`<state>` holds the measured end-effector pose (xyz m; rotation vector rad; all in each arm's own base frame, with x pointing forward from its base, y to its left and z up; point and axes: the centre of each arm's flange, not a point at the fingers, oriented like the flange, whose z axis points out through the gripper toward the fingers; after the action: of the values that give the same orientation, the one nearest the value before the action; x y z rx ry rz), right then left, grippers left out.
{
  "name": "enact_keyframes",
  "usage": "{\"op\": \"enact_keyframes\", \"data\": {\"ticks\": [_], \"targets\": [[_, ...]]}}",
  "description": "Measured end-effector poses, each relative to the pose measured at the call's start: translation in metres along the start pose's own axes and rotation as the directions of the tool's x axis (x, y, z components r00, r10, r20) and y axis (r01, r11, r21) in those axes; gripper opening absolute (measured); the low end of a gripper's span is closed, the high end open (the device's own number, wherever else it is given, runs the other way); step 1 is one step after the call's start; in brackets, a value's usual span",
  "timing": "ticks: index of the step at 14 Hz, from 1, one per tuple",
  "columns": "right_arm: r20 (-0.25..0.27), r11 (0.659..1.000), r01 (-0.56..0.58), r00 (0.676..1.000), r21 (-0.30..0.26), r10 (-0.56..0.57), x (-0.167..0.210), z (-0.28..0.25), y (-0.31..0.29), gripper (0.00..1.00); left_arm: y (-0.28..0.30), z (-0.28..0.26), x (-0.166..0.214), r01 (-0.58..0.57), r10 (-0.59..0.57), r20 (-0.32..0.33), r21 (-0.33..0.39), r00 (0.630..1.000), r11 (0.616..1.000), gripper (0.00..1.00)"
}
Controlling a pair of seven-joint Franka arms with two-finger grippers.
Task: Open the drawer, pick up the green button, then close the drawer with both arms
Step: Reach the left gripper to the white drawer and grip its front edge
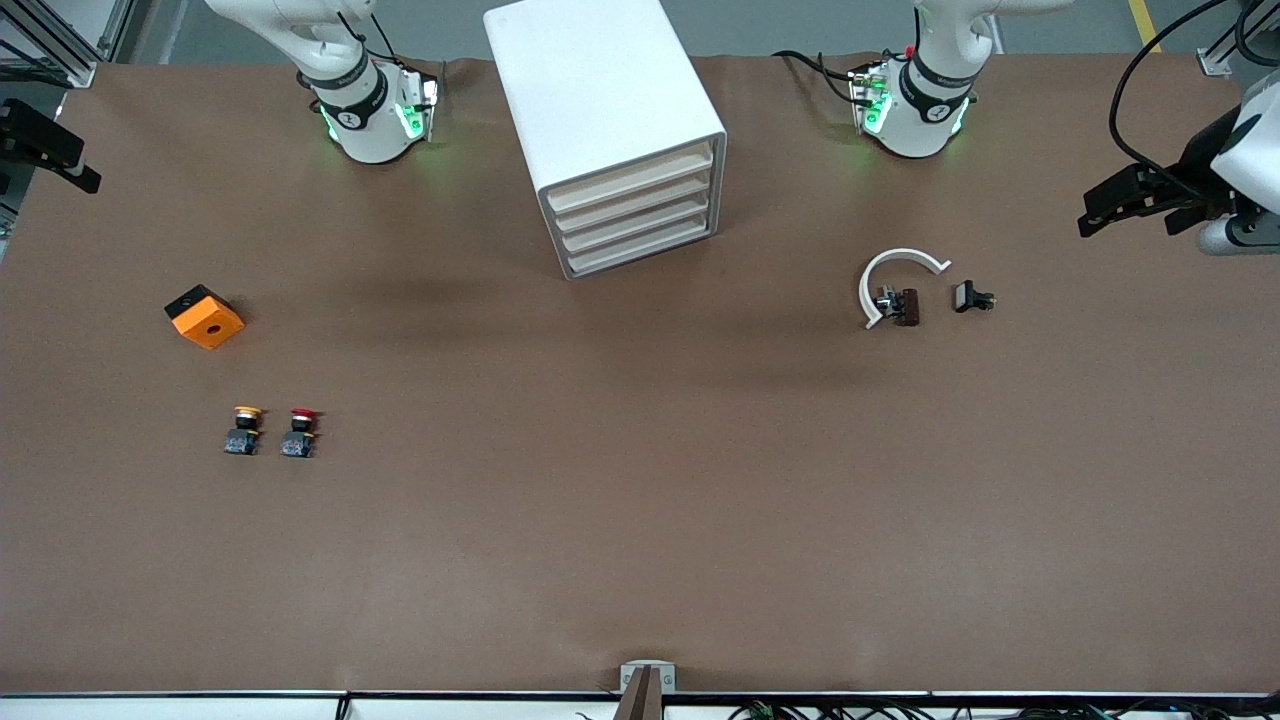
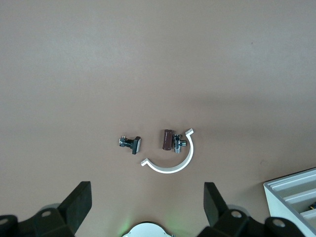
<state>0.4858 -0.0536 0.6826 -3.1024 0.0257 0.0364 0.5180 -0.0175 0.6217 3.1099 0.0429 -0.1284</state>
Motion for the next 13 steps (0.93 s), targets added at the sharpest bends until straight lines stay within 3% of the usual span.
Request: {"op": "enact_keyframes", "data": {"ticks": [8,13], "targets": [[0.0,1.0,0.0,1.0,0.0,0.0,0.0,0.0,0.0,1.0,0.003,0.0,0.001,-0.022,0.022,0.003,0.001,1.0,1.0,1.0],[0.001,1.0,0.0,1.0,0.0,0.0,0.0,0.0,0.0,1.0,0.008,0.026,0.015,0.012,-0.013,0.067,0.011,0.998,1.0,1.0]]}}
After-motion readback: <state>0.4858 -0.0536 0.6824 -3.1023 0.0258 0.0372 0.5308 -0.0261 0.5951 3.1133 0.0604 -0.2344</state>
